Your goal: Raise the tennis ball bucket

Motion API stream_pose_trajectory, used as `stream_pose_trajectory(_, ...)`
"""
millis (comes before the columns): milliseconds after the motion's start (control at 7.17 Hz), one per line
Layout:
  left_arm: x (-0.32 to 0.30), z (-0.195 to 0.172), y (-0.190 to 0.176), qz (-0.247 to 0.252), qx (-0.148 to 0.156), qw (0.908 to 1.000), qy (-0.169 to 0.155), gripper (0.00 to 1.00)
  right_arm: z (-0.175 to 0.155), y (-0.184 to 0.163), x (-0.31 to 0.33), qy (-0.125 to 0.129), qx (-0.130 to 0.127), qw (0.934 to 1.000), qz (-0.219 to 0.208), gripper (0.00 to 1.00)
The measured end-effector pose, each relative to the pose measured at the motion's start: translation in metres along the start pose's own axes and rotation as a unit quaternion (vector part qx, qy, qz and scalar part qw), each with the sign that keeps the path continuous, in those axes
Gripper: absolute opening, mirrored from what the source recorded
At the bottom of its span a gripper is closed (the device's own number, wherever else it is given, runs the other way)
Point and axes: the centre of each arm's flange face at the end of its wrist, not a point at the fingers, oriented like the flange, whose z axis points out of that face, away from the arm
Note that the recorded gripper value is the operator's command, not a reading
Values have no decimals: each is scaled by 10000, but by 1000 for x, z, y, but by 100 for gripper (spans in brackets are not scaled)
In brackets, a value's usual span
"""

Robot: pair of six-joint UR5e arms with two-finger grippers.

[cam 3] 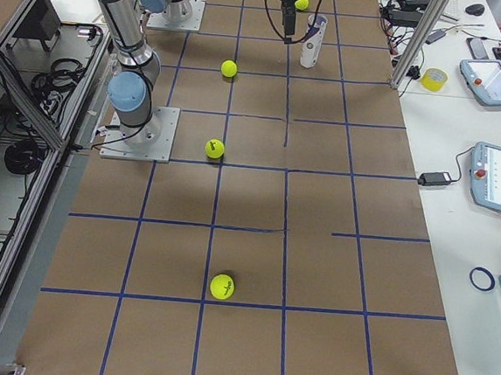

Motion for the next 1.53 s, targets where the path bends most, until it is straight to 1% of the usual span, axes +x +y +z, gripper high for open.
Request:
stream_pose_trajectory(139, -29, -10, 16, -254, -94, 9996, -23, 100, -2, -6, -1, -35, 42, 10000, 47, 100)
stream_pose_trajectory(279, -59, -17, 25, -531, -108, 9985, -44, 100, -4, -16, -1, -66, 55, 9999, 67, 100)
stream_pose_trajectory(418, -88, -21, 24, -727, 17, 9973, -80, 100, -9, -27, -1, -86, 74, 9999, 68, 100)
stream_pose_trajectory(558, -107, -20, 17, -789, 186, 9966, -114, 100, -14, -38, -1, -95, 80, 9999, 65, 100)
stream_pose_trajectory(836, -115, -16, 10, -795, 314, 9963, -116, 100, -15, -46, 0, -114, -34, 9999, 61, 100)
stream_pose_trajectory(1115, -115, -13, 10, -790, 316, 9963, -107, 100, -12, -45, -1, -133, -115, 9998, 60, 100)
stream_pose_trajectory(1533, -115, -13, 12, -783, 320, 9964, -95, 100, -10, -45, 0, -121, -143, 9998, 56, 100)
